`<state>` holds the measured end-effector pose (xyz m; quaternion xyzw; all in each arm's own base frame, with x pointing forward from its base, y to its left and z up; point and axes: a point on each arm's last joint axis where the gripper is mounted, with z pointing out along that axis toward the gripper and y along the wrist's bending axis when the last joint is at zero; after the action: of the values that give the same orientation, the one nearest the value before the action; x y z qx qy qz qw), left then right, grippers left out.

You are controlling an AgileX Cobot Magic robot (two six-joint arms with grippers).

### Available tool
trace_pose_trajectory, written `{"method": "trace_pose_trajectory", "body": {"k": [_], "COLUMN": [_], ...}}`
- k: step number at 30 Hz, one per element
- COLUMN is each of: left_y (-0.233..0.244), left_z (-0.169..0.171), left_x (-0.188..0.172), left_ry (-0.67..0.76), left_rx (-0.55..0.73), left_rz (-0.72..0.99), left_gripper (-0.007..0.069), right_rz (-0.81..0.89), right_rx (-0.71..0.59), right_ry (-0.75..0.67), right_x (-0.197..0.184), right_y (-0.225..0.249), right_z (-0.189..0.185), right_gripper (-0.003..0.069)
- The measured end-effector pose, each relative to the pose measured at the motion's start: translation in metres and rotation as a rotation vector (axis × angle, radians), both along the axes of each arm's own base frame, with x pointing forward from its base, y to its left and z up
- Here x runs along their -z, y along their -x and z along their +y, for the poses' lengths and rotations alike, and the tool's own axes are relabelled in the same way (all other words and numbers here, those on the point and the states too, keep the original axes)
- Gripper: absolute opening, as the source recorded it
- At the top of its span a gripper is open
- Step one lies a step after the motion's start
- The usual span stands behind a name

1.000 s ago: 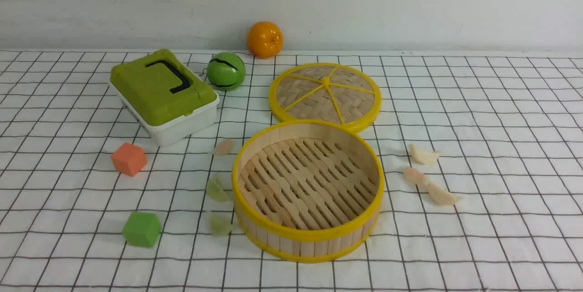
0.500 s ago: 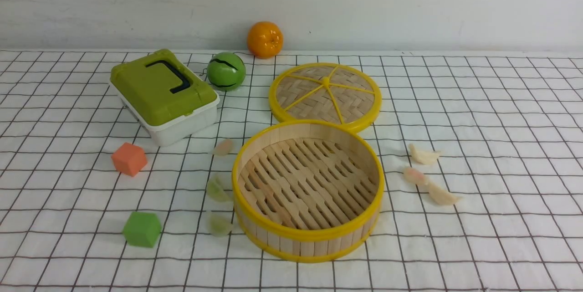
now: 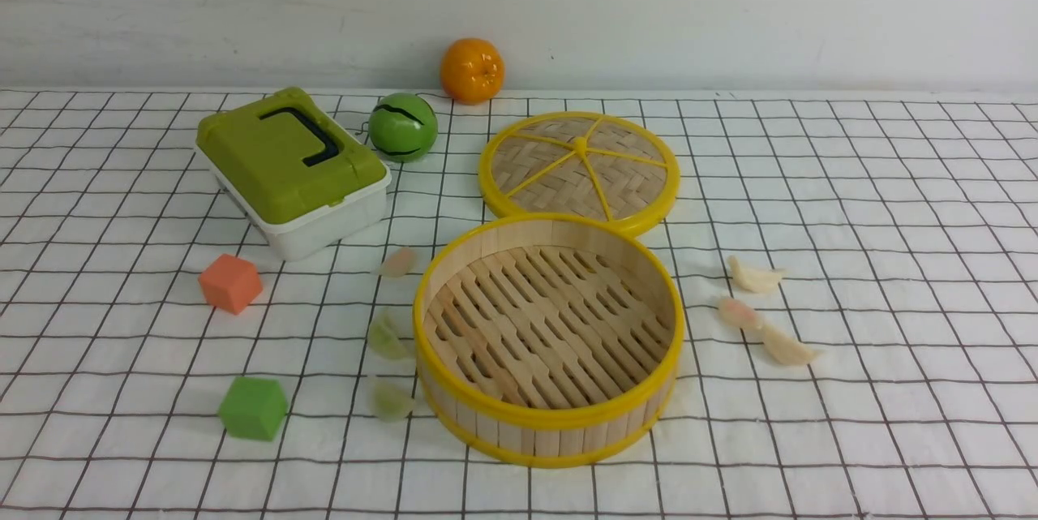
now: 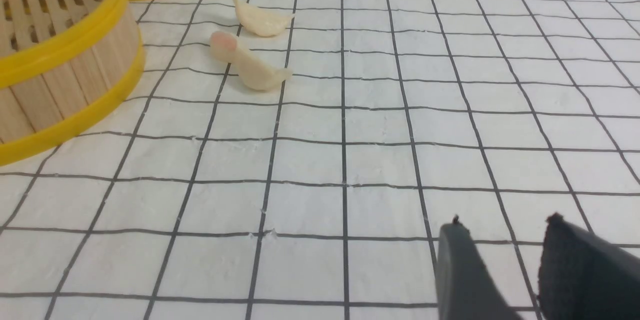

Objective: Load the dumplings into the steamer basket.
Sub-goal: Use the left arm to grab a dumpling

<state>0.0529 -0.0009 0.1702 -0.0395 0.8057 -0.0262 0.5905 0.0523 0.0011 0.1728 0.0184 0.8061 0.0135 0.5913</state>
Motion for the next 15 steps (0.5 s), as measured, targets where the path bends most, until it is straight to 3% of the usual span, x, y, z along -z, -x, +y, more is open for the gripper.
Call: {"method": "trace_pose_trajectory", "body": {"k": [15], "left_y": [0.0000], "left_z": [0.0000], "left_x": [0.0000], "left_ry": [0.000], "left_rx": [0.000], "left_rz": [0.000], "left_gripper": [0.0201], "right_rz": [0.000], "right_rx": [0.000], "right_ry": [0.000], "right_x": [0.0000], "right_y": [0.0000], "right_z": [0.0000], "right_gripper": [0.0240]}}
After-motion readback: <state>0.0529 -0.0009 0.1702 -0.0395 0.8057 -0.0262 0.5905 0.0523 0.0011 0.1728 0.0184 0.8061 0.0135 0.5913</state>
